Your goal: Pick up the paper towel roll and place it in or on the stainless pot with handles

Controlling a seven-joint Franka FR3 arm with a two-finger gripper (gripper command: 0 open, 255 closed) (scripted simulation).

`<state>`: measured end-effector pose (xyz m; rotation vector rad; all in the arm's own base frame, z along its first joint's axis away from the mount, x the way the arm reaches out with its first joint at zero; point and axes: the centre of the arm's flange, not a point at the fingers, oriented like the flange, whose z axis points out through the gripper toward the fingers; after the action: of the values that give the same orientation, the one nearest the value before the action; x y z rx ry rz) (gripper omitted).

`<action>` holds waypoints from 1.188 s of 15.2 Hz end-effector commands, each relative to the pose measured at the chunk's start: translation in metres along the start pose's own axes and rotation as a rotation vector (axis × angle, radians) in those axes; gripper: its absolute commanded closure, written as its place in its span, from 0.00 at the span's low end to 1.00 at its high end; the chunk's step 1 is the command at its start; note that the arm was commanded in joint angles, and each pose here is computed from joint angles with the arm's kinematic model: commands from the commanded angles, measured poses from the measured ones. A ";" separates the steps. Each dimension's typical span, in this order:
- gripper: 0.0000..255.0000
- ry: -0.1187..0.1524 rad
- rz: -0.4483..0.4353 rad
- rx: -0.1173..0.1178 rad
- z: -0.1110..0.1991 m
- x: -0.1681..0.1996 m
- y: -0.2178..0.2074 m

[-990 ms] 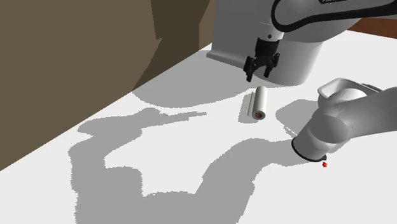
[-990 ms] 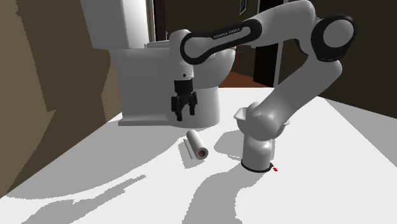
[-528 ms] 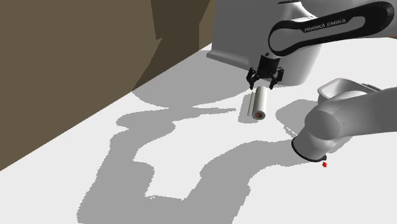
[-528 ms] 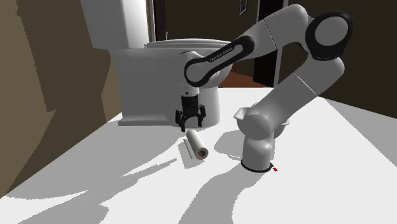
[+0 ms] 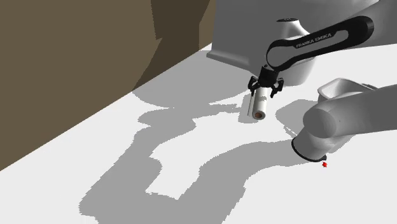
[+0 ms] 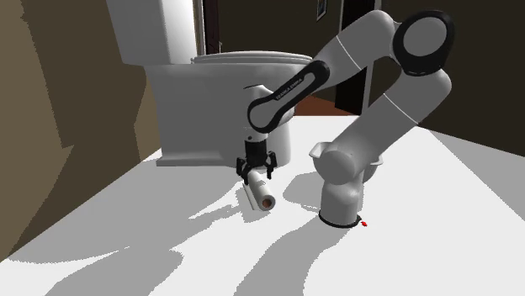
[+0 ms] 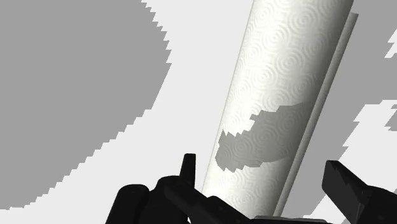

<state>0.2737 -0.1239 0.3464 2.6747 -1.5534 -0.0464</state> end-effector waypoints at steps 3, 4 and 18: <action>0.00 0.001 0.001 0.000 0.014 0.000 0.001; 0.00 0.001 0.001 0.000 0.014 0.000 0.001; 1.00 0.001 0.001 0.000 0.014 0.000 0.001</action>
<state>0.2720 -0.1250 0.3331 2.6737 -1.5555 -0.0435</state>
